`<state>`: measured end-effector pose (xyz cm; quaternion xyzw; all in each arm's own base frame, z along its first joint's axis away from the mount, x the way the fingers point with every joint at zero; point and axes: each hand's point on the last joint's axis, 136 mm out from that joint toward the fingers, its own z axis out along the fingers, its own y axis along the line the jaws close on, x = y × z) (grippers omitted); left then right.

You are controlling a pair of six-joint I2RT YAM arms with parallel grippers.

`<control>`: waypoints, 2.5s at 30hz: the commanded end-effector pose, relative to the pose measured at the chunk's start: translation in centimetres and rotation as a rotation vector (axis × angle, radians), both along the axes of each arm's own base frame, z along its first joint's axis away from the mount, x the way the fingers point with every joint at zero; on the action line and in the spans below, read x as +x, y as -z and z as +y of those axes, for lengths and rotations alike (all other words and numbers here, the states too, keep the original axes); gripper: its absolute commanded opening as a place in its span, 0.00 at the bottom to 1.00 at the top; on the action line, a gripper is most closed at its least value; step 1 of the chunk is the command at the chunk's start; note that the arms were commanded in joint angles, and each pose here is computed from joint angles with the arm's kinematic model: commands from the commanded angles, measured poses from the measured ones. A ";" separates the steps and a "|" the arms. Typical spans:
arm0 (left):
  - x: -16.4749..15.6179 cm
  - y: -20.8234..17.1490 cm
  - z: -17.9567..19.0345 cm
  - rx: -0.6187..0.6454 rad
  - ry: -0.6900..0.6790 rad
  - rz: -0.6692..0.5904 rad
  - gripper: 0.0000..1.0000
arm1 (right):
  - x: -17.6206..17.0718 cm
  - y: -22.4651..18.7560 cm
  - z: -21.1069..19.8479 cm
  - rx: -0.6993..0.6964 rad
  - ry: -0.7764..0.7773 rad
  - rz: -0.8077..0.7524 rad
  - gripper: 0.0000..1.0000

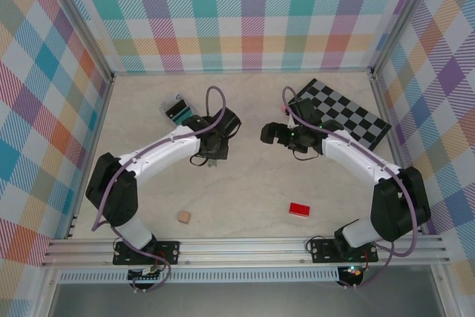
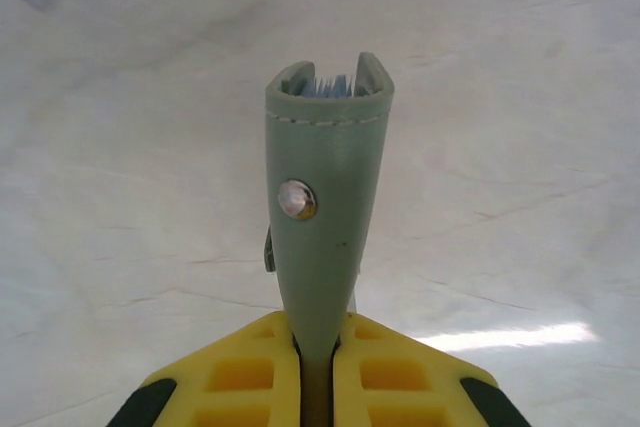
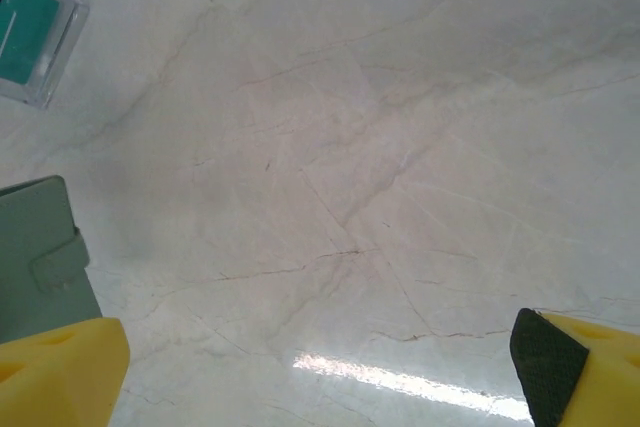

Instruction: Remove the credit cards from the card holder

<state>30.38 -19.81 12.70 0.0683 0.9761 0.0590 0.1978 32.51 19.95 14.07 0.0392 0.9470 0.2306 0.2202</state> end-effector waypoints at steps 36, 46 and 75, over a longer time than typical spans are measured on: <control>-2.2 5.4 9.2 -0.419 -0.471 0.074 1.00 | 3.5 6.9 12.8 -0.275 -0.333 0.073 0.99; -2.4 4.4 13.8 -0.385 -0.592 -0.008 1.00 | 5.1 9.5 17.6 -0.451 -0.467 0.056 1.00; -2.7 5.6 11.4 -0.462 -0.560 0.082 1.00 | -4.4 10.6 7.1 -0.562 -0.353 0.328 0.98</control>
